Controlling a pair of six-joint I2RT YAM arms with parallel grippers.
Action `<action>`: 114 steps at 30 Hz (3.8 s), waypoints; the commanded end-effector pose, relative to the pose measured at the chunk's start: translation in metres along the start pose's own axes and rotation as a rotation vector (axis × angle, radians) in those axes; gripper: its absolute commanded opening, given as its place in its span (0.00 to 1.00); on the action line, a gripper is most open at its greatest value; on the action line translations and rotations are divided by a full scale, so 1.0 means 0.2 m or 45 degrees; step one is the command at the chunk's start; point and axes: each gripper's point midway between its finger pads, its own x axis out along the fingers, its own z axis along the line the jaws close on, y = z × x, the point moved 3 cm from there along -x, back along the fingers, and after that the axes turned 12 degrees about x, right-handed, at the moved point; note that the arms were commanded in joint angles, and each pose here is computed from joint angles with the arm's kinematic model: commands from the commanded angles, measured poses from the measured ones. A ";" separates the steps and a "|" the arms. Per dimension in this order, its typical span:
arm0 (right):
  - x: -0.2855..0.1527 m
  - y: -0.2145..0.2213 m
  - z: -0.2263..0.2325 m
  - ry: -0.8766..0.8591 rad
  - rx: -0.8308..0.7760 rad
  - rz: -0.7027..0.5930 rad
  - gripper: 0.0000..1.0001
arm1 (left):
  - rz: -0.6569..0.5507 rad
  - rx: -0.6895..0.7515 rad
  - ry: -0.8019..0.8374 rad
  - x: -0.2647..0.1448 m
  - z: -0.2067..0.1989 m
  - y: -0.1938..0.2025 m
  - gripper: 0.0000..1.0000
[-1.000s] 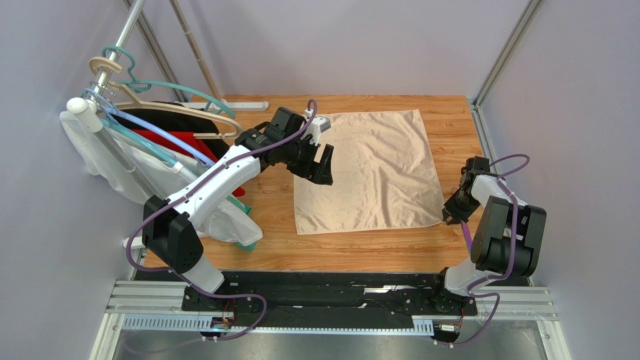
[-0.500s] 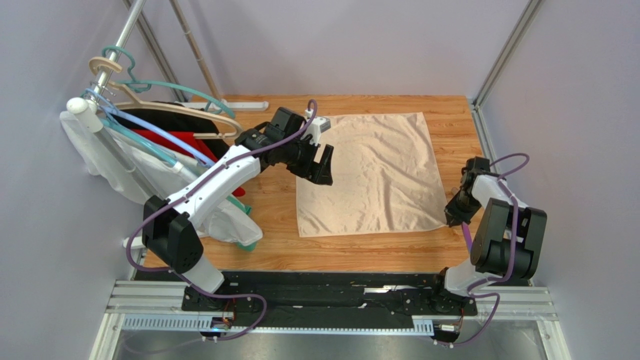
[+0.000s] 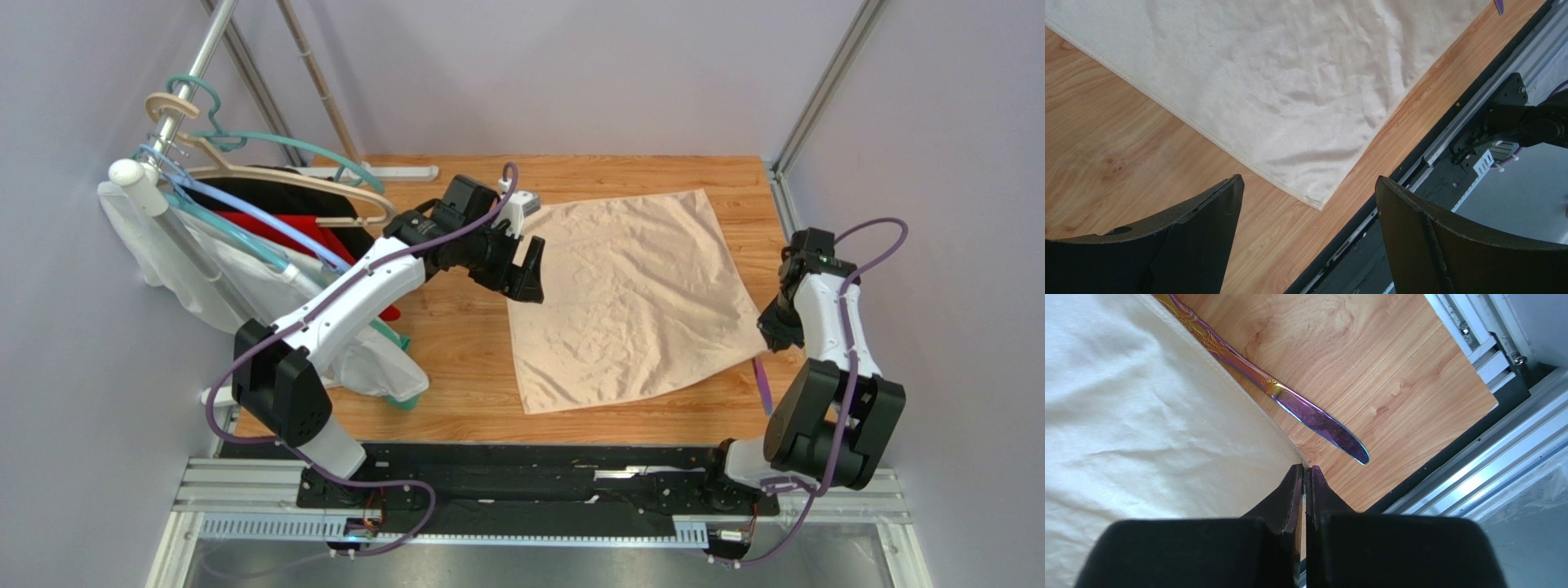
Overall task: Fold the napkin, place the utensils inside, and roll it up
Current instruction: Fold the napkin
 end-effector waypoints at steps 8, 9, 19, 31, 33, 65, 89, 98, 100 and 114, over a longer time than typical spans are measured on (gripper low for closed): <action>-0.41 -0.15 0.29 -0.282 0.008 -0.134 0.00 | -0.094 0.069 0.022 -0.13 -0.04 -0.08 0.89; -0.43 -0.14 0.33 -0.299 0.002 -0.135 0.00 | -0.100 0.060 0.015 -0.14 -0.02 -0.09 0.89; -0.40 0.04 0.94 -0.382 -0.237 -0.076 0.00 | -0.135 -0.022 -0.111 -0.23 0.19 -0.09 0.89; -0.27 0.33 1.55 -0.449 -0.426 0.023 0.00 | -0.133 -0.072 -0.124 -0.25 0.26 -0.08 0.89; -0.31 0.35 1.63 -0.497 -0.426 0.025 0.00 | -0.133 -0.077 -0.124 -0.25 0.27 -0.08 0.89; -0.42 0.76 2.31 -1.035 -0.407 0.047 0.00 | -0.108 -0.104 -0.101 -0.21 0.29 -0.06 0.89; -0.52 0.89 2.50 -1.274 -0.320 0.101 0.00 | -0.098 -0.111 -0.087 -0.20 0.29 -0.05 0.89; -0.48 0.90 2.55 -1.285 -0.296 0.094 0.00 | -0.099 -0.111 -0.081 -0.20 0.29 -0.05 0.89; -0.46 0.92 2.56 -1.284 -0.289 0.110 0.00 | -0.098 -0.109 -0.080 -0.20 0.29 -0.05 0.89; -0.52 0.89 2.61 -1.339 -0.204 0.106 0.00 | -0.100 -0.112 -0.070 -0.20 0.28 -0.06 0.89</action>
